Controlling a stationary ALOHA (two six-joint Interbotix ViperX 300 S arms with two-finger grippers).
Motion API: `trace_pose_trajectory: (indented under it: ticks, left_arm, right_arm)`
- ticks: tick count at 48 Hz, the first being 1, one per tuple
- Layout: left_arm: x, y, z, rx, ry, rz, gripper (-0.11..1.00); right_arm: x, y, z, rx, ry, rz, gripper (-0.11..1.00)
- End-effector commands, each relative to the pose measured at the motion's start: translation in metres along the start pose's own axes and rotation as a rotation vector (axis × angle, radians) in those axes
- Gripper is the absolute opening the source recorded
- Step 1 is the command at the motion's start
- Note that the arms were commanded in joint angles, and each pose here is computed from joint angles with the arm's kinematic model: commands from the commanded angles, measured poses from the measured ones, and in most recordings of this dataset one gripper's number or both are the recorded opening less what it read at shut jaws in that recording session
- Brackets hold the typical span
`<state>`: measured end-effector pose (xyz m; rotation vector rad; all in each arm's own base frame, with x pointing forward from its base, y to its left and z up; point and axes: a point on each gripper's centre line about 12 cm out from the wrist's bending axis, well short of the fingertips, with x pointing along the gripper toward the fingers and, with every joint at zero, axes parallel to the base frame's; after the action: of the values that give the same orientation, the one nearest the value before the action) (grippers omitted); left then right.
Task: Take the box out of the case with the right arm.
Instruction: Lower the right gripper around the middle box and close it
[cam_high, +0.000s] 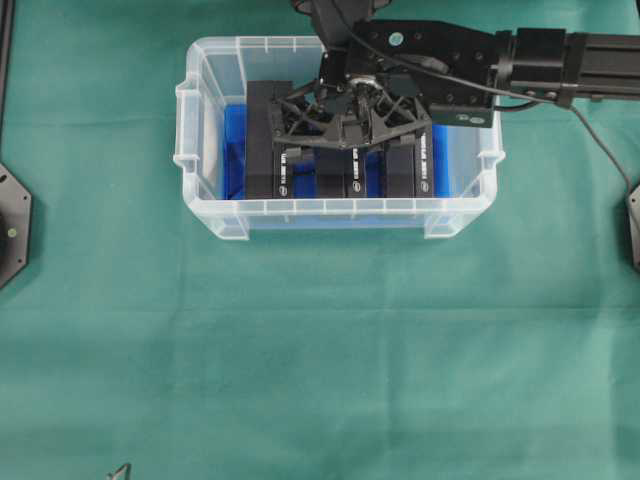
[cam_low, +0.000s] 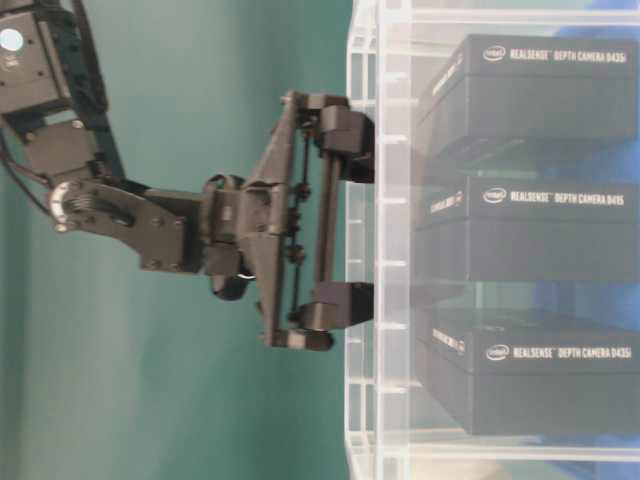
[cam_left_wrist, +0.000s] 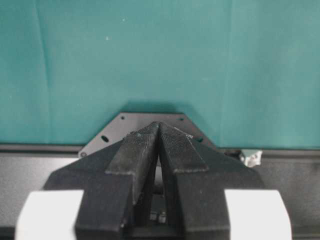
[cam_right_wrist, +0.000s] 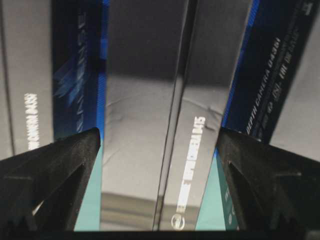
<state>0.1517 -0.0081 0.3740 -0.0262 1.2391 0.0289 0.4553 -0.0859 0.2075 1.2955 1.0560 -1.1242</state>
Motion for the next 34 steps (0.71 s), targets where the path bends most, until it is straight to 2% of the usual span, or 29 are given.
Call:
trace_pose_trajectory:
  ticks: [1,6,34]
  left_arm:
    - [-0.0064,-0.0007,0.0042,-0.001,-0.026,-0.005,0.00]
    - [-0.0064,-0.0007,0.0042,-0.001,-0.026,-0.005,0.00]
    - [-0.0068,-0.0009,0.0044,0.001,-0.027,-0.006,0.00]
  right_arm:
    - [-0.0070,0.0019,-0.0011,0.005,0.007,0.029,0.92]
    - [-0.0026,0.0000,-0.0012,0.008,0.013,0.016,0.92]
    - [-0.0020,0.0025,0.0005,0.024,0.011,0.037,0.92]
